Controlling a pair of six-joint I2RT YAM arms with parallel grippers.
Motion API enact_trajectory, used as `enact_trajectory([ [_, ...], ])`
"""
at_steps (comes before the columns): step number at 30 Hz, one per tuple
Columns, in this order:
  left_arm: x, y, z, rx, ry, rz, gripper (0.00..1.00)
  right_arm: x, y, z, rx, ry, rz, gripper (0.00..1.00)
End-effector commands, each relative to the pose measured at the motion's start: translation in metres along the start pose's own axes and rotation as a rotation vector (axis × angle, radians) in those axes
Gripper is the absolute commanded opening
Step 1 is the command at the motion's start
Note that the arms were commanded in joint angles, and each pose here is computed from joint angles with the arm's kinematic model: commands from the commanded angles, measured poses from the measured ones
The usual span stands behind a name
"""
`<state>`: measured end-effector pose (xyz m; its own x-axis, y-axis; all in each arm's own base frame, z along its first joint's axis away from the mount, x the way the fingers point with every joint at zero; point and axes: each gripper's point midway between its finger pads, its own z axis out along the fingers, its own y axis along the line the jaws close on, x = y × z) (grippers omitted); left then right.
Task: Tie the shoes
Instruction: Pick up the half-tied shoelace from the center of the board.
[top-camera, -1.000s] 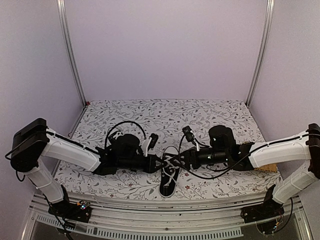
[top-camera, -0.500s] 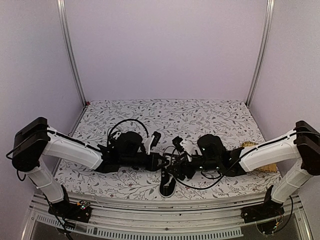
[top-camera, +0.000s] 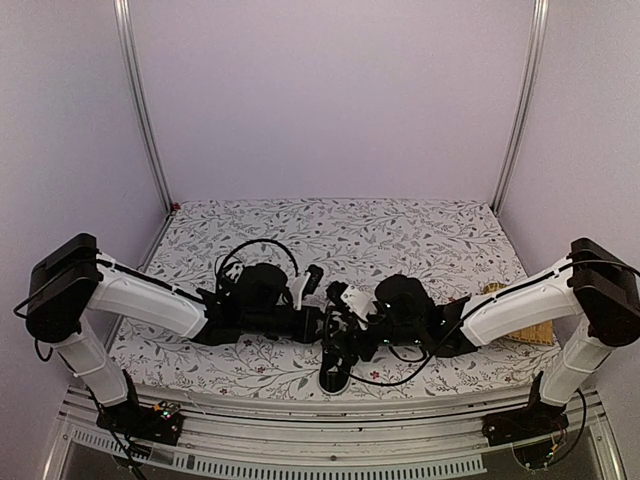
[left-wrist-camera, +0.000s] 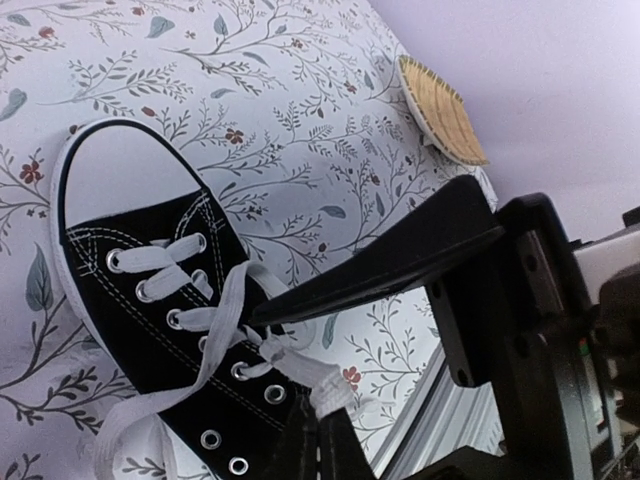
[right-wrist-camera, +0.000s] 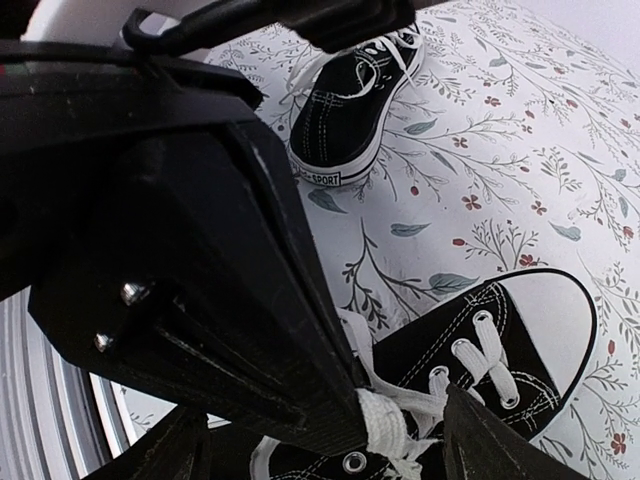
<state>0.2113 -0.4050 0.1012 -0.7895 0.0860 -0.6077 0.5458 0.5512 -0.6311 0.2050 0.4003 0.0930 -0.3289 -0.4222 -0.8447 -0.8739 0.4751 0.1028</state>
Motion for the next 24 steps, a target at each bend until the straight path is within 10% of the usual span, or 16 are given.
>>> enact_trajectory([
  [1, -0.003, 0.000, 0.003, 0.000, 0.000, 0.005, 0.00, -0.015, 0.000, 0.007, 0.059, -0.038, -0.044, 0.79],
  [20, -0.005, 0.001, 0.004, 0.007, 0.002, 0.006, 0.00, -0.006, -0.032, 0.006, 0.261, -0.036, 0.087, 0.06],
  [24, -0.006, 0.004, 0.002, -0.002, -0.001, 0.007, 0.10, 0.000, -0.033, 0.005, 0.264, -0.028, 0.102, 0.02],
])
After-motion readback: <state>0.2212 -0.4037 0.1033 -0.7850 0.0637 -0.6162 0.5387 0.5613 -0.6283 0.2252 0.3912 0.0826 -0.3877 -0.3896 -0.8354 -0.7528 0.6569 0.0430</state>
